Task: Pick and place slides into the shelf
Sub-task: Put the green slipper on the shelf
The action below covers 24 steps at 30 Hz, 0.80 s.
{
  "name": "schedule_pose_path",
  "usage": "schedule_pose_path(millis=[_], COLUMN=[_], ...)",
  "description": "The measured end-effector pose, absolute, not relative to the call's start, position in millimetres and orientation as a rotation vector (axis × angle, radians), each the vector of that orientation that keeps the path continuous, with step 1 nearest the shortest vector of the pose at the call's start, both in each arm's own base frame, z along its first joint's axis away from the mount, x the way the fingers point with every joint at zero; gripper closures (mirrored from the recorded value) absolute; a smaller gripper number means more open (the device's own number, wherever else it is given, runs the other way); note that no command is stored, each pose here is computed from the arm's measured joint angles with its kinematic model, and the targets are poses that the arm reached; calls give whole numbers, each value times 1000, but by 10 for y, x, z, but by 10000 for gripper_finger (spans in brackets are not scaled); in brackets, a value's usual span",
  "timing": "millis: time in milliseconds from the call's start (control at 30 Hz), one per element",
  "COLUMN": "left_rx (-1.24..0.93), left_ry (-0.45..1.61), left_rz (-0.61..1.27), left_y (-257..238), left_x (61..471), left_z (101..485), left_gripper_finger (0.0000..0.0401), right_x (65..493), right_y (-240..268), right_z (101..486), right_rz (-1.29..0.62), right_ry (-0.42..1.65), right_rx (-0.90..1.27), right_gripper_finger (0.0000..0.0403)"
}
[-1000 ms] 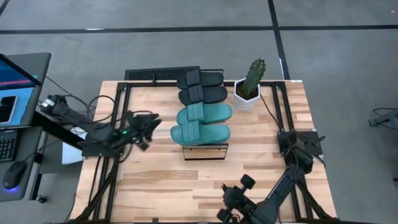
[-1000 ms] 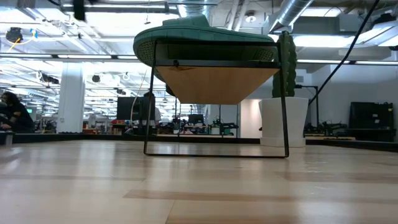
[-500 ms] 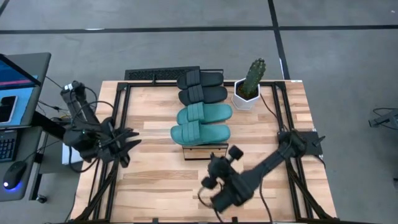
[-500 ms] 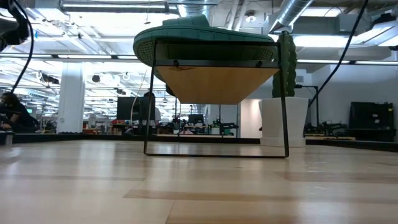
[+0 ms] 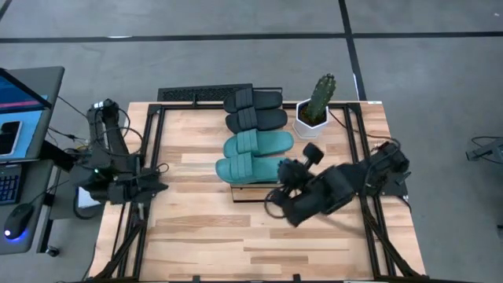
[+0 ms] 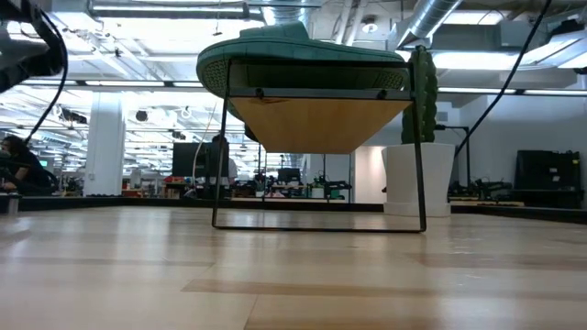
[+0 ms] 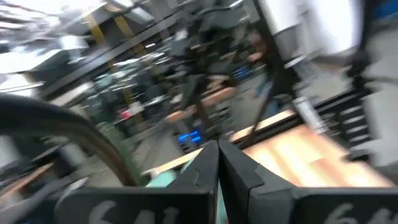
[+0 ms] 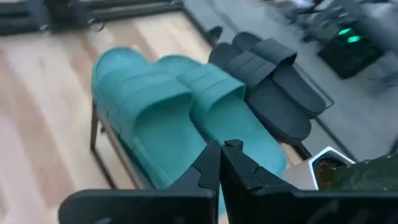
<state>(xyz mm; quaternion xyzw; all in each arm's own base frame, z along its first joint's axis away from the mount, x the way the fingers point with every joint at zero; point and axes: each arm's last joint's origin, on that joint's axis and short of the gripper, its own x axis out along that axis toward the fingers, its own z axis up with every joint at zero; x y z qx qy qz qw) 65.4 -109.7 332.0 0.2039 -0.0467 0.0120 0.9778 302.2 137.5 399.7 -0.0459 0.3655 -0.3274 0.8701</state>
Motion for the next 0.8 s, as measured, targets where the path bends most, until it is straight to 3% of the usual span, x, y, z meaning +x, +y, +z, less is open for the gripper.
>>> schedule_pose_path(millis=[300, 533, 800], left_rx=[242, 209, 204], left_ry=[40, 161, 169], left_rz=[-390, -326, -199], left_y=[-703, -530, -484], left_x=[470, 441, 472], left_z=[3495, 3459, 3445], left_gripper_finger=[401, 401, 401], right_x=[2814, 2941, 3308], right_y=[882, 333, -41], right_z=[4331, 4281, 4106], right_rz=[-571, -222, 130], right_ry=[866, 1122, 1102], right_rx=[-252, -163, -2], right_gripper_finger=[403, 403, 403])
